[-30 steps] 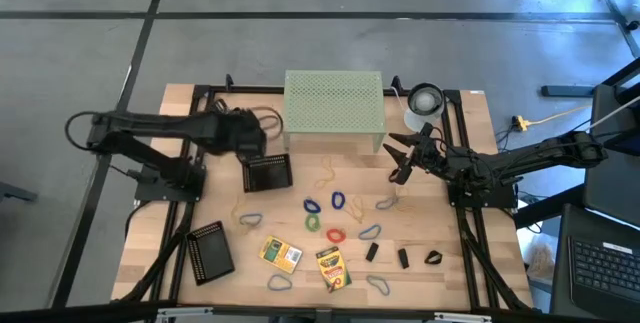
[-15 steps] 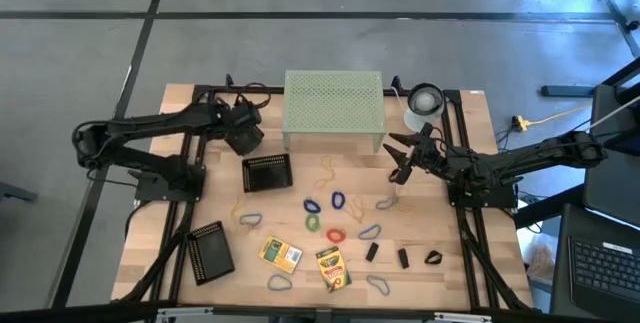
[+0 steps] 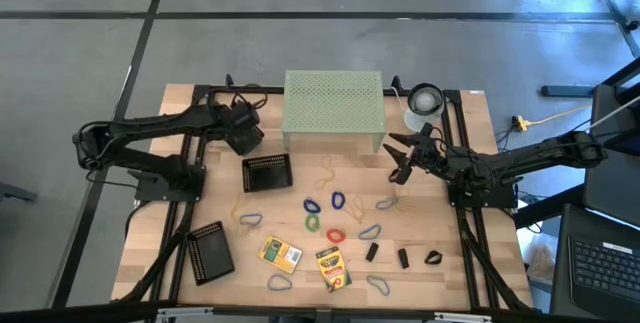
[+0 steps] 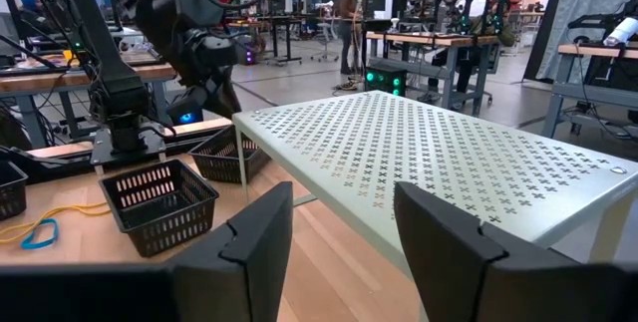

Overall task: Pick & Place Office Desk Supplies
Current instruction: Put the blue rubber band into the top black bin

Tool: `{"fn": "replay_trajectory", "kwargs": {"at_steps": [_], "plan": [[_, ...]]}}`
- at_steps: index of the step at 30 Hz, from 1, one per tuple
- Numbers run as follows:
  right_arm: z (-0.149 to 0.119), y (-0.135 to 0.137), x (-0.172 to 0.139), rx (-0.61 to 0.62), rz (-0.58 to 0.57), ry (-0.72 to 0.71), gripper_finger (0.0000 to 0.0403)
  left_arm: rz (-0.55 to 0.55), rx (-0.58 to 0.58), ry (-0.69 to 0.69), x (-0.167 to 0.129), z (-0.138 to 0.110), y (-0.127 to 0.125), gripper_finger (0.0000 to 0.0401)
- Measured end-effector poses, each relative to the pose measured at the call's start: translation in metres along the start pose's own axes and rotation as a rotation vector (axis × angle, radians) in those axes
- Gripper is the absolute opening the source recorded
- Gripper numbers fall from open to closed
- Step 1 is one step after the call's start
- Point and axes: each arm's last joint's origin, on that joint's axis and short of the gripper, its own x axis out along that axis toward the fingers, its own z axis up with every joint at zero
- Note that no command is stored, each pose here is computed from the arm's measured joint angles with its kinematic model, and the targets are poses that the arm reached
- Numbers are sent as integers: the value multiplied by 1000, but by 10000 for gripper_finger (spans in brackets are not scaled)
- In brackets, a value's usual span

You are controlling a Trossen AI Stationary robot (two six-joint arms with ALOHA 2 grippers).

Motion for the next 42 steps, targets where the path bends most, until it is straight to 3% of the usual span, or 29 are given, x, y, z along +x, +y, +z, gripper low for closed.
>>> {"fn": "replay_trajectory", "kwargs": {"at_steps": [4,7,19,23,28,33,42], "plan": [[0,0,0,0,0,0,180,5,-12,-25,0,2,0,102],[0,0,0,0,0,0,180,-56,-10,-10,0,2,-3,101],[0,0,0,0,0,0,180,-599,27,15,-30,-8,-55,87],[0,0,0,0,0,0,180,-738,115,24,-52,-25,-80,87],[0,0,0,0,0,0,180,-870,257,-85,-87,-53,-110,87],[0,0,0,0,0,0,180,-903,344,-212,-113,-82,-124,87],[0,0,0,-1,0,2,180,-833,320,-131,-117,-121,-142,139]]}}
